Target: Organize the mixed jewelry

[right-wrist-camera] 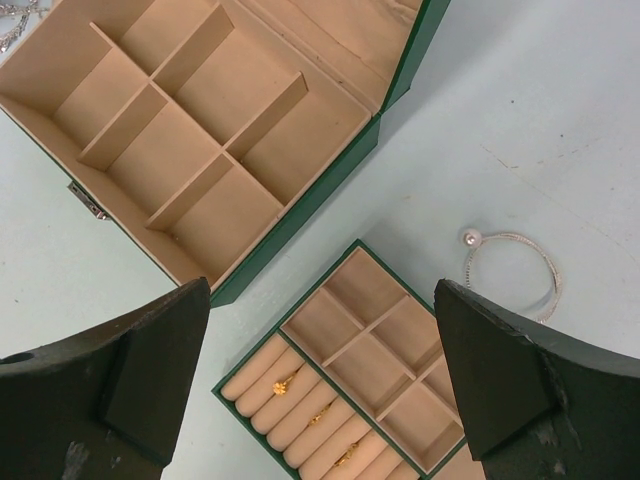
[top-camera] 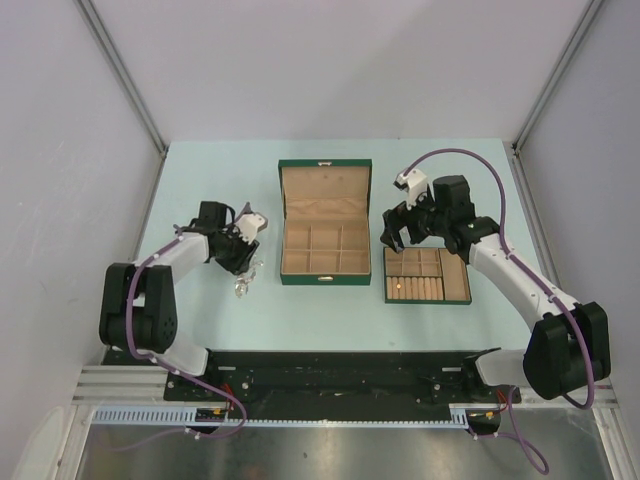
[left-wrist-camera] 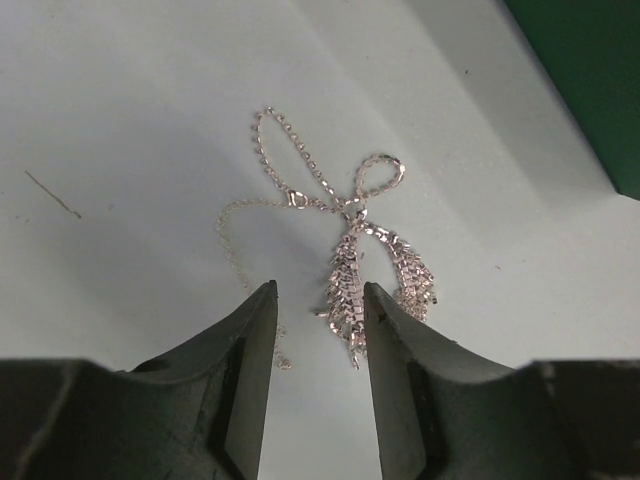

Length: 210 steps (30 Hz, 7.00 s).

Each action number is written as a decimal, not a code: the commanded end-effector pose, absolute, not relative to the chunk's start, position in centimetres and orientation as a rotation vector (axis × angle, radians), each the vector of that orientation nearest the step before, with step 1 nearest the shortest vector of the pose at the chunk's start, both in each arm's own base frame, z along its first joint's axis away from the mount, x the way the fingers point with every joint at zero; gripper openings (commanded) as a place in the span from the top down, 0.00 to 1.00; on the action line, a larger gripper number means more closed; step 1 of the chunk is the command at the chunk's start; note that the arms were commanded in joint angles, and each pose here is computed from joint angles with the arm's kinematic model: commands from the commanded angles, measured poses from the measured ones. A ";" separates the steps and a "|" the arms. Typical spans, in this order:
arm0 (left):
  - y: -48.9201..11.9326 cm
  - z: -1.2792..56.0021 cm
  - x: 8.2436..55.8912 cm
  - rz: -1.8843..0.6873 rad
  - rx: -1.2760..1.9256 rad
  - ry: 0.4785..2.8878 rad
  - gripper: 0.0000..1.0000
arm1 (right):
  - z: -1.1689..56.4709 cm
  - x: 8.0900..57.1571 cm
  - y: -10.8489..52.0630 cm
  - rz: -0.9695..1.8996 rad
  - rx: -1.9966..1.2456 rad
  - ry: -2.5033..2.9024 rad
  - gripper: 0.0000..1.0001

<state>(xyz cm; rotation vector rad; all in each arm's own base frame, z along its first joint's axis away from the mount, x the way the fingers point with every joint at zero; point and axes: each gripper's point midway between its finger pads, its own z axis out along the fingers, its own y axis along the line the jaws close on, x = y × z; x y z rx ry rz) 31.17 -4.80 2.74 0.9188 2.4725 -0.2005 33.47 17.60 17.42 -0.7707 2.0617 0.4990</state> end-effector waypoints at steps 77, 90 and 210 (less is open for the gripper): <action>-7.4 6.2 31.5 -0.221 1.000 2.305 0.73 | 19.0 33.6 19.1 0.551 -0.811 2.004 0.00; -6.2 3.4 32.8 -0.143 1.003 2.373 0.60 | 18.6 33.7 18.7 0.545 -0.805 2.020 0.00; -6.4 4.1 29.2 -0.205 1.032 2.412 0.78 | 18.6 33.5 18.6 0.565 -0.807 2.026 0.00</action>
